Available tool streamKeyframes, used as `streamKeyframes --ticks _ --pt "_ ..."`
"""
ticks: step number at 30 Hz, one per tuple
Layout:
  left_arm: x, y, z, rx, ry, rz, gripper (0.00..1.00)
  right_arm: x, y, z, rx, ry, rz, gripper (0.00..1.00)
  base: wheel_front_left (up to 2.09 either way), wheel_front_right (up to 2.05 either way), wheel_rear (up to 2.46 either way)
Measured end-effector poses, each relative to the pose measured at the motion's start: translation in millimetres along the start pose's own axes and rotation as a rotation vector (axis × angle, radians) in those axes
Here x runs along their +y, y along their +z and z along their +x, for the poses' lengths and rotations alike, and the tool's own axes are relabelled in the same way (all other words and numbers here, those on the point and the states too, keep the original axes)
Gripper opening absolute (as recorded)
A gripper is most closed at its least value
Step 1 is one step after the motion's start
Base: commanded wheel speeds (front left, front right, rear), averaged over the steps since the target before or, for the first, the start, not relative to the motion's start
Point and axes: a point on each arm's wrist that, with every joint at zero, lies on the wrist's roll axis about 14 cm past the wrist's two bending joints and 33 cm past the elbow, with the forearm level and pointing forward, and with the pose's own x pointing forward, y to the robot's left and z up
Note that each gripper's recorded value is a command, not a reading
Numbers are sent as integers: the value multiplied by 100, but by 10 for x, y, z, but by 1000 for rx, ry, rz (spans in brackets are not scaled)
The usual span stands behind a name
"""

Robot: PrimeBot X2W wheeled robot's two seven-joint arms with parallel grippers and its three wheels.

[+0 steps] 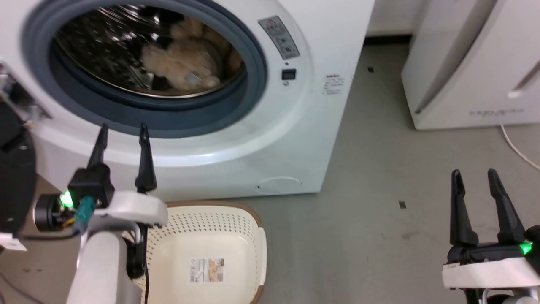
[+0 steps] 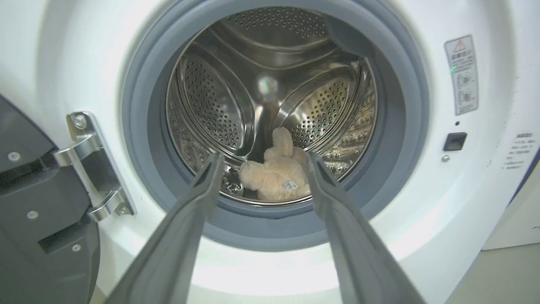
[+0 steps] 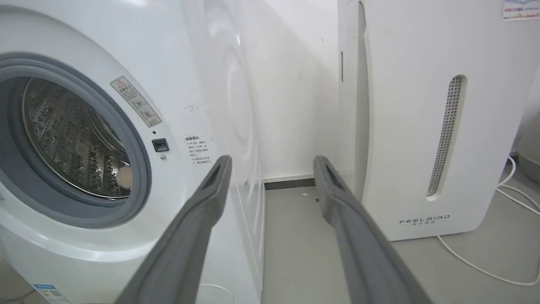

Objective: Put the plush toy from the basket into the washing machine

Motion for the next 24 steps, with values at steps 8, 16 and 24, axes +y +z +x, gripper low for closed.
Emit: streamKeyframes --ticks 8,16,24 --pt "97 105 -515 -1 19 16 100 200 241 -71 -66 61 1 100 0 0 0" --pt "134 69 -985 29 36 -28 100 273 320 -242 -78 88 -11 100 0 0 0" --pt "161 52 -1192 40 48 -38 100 232 293 -307 -66 78 -13 100 0 0 0"
